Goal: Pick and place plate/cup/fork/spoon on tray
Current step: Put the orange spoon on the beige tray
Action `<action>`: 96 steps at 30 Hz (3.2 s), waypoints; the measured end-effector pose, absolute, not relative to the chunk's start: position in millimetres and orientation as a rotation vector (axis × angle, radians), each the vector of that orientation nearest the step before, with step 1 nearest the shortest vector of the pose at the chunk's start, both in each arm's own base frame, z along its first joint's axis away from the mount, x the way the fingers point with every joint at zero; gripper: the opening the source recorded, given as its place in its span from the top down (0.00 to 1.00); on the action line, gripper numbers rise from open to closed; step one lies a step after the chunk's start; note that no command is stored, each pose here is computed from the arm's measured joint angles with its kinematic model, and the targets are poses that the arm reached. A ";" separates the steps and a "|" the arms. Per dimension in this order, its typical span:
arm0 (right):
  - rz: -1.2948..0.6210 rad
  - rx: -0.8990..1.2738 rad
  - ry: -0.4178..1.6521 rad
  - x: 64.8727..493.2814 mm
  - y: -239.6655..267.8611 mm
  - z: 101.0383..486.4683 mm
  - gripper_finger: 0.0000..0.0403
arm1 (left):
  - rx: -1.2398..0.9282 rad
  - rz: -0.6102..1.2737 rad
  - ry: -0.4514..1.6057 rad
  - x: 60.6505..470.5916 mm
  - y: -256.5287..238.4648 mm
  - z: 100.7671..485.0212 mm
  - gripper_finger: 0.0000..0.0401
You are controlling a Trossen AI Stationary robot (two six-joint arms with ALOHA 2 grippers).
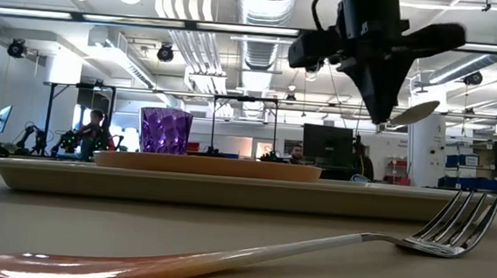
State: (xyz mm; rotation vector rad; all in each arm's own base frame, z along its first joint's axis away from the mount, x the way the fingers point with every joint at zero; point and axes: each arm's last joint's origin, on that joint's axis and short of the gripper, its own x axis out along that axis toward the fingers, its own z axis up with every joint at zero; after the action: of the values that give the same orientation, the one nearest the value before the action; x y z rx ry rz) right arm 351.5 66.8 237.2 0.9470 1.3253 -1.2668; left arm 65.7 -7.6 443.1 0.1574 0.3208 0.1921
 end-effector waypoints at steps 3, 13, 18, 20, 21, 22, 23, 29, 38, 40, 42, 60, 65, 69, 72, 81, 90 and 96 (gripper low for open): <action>-1.154 0.791 1.376 351.9 61.6 233.8 0.98 | 0.158 0.192 0.322 66.4 -7.9 443.0 0.70; -0.255 0.322 1.746 352.9 66.7 237.0 0.98 | 0.166 0.214 0.333 71.0 -8.9 442.6 0.70; 0.089 0.184 1.799 349.1 73.4 238.0 0.98 | 0.179 0.242 0.348 77.5 -10.4 441.7 0.70; 0.186 0.093 1.847 342.9 76.5 239.2 0.98 | 0.181 0.242 0.352 79.6 -11.2 441.5 0.70; 0.224 0.054 1.879 339.3 77.1 240.2 0.98 | 0.180 0.242 0.351 81.1 -11.7 441.7 0.70; 0.256 0.007 1.890 337.4 77.7 240.3 0.98 | 0.177 0.243 0.347 82.7 -12.3 442.2 0.70; 0.275 -0.048 1.885 337.0 78.3 239.2 0.98 | 0.175 0.244 0.345 83.6 -12.6 442.5 0.70; 0.435 -0.480 1.836 336.8 77.2 237.2 0.98 | 0.165 0.263 0.317 89.1 -14.0 445.4 0.70; 0.578 -0.980 1.736 346.1 63.2 220.7 0.98 | 0.135 0.313 0.320 94.2 -14.8 444.7 0.70; 0.557 -0.991 1.653 355.4 58.9 219.1 0.98 | 0.126 0.320 0.320 95.3 -15.0 444.4 0.70; 0.549 -1.073 1.582 363.4 55.4 217.5 0.98 | 0.116 0.328 0.320 96.2 -15.2 444.3 0.70; 0.631 -1.085 1.477 339.7 64.2 212.9 0.98 | 0.045 0.345 0.335 125.0 -25.5 440.7 0.70; 0.650 -1.122 1.385 326.5 74.5 205.9 0.98 | 0.077 0.384 0.359 138.1 -29.2 436.9 0.70; 0.704 -1.146 1.341 319.0 79.2 189.0 0.98 | 0.075 0.391 0.350 147.2 -32.1 436.6 0.70; 0.747 -1.142 1.346 312.9 79.9 182.5 0.98 | 0.058 0.389 0.320 149.1 -32.9 439.2 0.70; 0.805 -1.132 1.165 313.0 80.0 176.6 0.98 | 0.016 0.385 0.254 149.2 -32.9 445.9 0.70; 0.934 -1.165 1.149 278.5 69.2 154.8 0.98 | 0.011 0.384 0.245 153.7 -34.5 446.3 0.70; 0.977 -1.135 1.139 269.3 67.9 148.8 0.98 | 0.020 0.384 0.260 167.3 -39.4 442.4 0.70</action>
State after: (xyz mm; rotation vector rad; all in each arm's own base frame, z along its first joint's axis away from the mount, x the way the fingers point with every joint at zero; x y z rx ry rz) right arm 269.3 67.9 148.8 -1.1349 1.1391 0.9773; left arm 167.3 -39.4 442.4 0.0205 0.2604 0.3840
